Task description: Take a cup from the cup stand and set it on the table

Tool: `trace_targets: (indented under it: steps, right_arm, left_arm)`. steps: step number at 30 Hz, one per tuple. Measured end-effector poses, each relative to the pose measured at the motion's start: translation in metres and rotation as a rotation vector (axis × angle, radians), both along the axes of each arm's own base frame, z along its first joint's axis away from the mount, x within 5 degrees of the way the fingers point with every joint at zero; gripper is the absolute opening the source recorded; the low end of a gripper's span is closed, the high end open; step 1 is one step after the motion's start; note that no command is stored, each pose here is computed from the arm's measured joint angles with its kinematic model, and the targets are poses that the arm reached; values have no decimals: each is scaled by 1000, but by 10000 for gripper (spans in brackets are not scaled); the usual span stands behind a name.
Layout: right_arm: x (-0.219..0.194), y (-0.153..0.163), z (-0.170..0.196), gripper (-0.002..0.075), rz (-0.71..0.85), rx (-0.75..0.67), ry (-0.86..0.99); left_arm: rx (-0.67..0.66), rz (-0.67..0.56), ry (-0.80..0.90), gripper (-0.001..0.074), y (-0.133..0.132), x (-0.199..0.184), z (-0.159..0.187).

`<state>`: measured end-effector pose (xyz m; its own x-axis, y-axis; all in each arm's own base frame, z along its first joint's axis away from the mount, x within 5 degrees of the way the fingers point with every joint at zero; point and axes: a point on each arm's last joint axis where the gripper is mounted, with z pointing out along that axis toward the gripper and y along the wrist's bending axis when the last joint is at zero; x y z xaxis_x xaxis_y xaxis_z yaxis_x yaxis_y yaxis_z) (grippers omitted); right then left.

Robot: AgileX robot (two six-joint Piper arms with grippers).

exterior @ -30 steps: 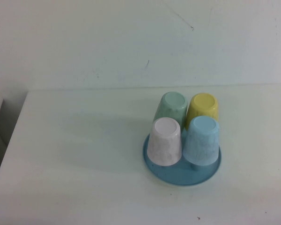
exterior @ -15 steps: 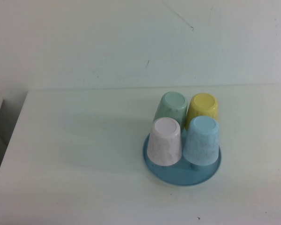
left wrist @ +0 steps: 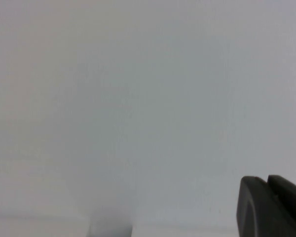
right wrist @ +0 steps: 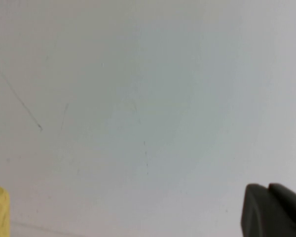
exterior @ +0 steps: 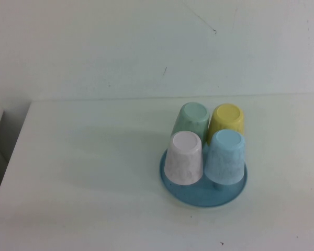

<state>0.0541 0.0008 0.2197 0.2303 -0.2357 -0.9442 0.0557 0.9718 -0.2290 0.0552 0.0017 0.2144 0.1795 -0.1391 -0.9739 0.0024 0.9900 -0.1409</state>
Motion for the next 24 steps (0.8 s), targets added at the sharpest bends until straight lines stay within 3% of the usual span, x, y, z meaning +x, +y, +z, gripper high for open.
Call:
trace_targets:
  steps: [4, 24]
  right_arm:
    - [-1, 1, 5, -3, 8, -4, -59]
    - [-4, -3, 12, -3, -22, 58, -145]
  left_arm:
    - [-4, 26, -217, 6, 2, -6, 19]
    - [-39, 22, -278, 3, 3, -8, 24]
